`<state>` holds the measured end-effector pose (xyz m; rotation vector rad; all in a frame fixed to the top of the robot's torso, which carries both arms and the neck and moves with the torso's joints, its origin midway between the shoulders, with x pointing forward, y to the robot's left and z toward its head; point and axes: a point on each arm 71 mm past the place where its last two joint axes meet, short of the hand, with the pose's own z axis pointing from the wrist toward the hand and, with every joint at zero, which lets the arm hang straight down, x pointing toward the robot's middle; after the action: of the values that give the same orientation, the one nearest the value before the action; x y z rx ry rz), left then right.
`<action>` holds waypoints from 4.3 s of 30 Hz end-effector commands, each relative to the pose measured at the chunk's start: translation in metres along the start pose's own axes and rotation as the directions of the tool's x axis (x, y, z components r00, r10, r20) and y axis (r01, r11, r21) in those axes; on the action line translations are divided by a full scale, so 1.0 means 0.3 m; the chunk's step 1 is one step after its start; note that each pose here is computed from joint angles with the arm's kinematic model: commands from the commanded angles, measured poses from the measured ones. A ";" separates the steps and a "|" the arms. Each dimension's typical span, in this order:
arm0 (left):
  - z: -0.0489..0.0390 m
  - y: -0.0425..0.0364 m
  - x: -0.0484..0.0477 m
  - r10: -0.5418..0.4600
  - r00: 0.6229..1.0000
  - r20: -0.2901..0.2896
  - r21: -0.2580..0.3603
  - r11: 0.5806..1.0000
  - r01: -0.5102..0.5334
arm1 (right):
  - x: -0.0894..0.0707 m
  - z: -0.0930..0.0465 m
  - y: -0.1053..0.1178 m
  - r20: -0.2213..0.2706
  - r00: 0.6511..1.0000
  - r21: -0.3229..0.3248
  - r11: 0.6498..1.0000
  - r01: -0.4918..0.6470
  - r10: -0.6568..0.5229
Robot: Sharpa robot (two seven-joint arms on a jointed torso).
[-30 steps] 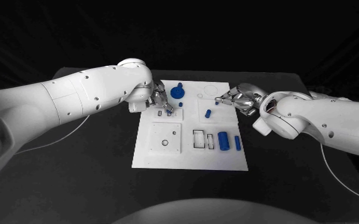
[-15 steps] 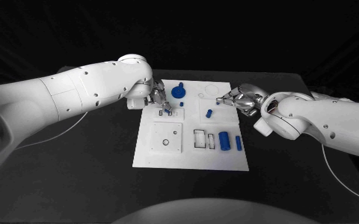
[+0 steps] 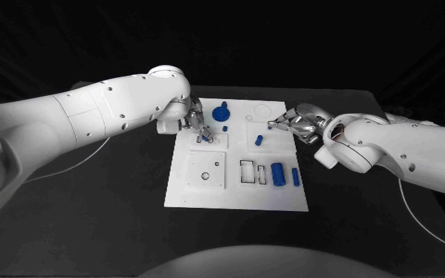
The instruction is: Assemble the parts on the task board
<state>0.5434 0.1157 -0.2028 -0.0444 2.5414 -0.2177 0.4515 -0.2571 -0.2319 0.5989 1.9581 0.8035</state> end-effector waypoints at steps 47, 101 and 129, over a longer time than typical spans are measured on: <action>0.042 -0.025 0.015 -0.001 1.000 -0.015 -0.005 1.000 0.001 | 0.013 0.004 0.007 -0.013 1.000 -0.002 1.000 0.014 -0.014; 0.047 -0.035 0.020 -0.001 1.000 -0.015 0.002 1.000 0.001 | 0.011 0.000 0.002 -0.015 1.000 0.007 1.000 0.014 -0.014; 0.049 -0.034 0.022 0.008 1.000 -0.029 -0.008 1.000 -0.008 | 0.011 0.001 0.002 -0.014 1.000 0.007 1.000 0.014 -0.014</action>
<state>0.5477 0.1048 -0.2157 -0.0555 2.5506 -0.2080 0.4509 -0.2554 -0.2328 0.5986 1.9665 0.7936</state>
